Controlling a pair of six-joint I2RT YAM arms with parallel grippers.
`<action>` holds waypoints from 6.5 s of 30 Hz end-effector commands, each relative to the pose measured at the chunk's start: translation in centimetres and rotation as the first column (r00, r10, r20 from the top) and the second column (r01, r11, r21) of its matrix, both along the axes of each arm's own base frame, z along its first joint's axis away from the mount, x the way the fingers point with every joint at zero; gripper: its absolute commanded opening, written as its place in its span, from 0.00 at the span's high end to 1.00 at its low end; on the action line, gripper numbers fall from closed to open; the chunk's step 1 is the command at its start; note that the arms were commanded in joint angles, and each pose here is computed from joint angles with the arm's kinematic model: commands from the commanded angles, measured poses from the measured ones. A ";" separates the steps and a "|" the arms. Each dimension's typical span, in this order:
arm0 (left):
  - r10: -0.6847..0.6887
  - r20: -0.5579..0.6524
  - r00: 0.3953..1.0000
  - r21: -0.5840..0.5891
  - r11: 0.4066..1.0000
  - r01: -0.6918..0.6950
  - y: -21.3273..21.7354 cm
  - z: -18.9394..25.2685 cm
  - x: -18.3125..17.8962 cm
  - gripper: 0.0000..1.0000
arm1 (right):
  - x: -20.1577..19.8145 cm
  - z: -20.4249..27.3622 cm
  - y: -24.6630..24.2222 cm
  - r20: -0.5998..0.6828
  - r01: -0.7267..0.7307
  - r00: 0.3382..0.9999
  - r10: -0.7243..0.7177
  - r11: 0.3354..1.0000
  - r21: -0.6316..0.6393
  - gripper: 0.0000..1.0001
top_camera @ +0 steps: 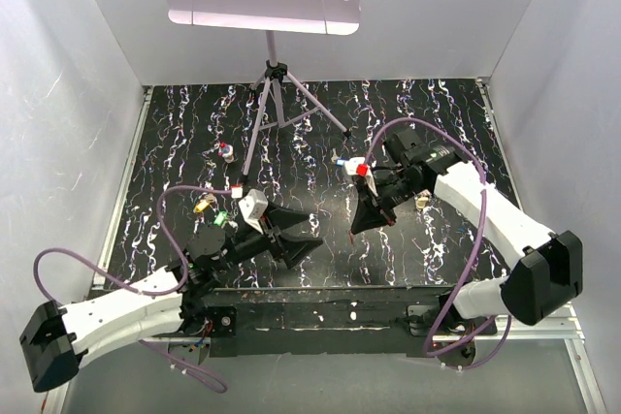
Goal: Put the keys on the keyring
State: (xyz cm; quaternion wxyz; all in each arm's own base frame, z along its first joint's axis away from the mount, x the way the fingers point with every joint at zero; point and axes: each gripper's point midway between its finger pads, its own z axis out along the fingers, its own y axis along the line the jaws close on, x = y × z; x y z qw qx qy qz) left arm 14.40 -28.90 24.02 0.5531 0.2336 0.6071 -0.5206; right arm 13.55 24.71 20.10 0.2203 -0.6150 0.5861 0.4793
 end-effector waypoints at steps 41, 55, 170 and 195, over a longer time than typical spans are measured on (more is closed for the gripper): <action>-0.405 -0.370 0.836 -0.019 0.903 0.429 -6.5 -3.9 -0.2 0.59 | -2.2 -0.7 0.6 -0.240 -0.187 0.961 0.139 0.964 -0.191 0.99; -0.418 -0.381 0.824 -0.021 0.895 0.445 -6.8 -4.3 -0.8 0.83 | -2.1 -0.9 0.7 -0.249 -0.180 0.960 0.128 0.963 -0.200 0.99; -0.086 -0.101 0.991 -0.579 0.815 0.012 0.2 9.0 3.3 1.00 | 3.9 9.4 5.0 -0.349 0.235 0.925 -0.154 0.951 0.203 0.78; -0.064 -0.167 0.984 -0.560 0.827 -0.041 0.9 7.5 3.3 0.70 | 3.5 8.6 4.1 -0.301 0.208 0.944 -0.138 0.954 0.215 0.99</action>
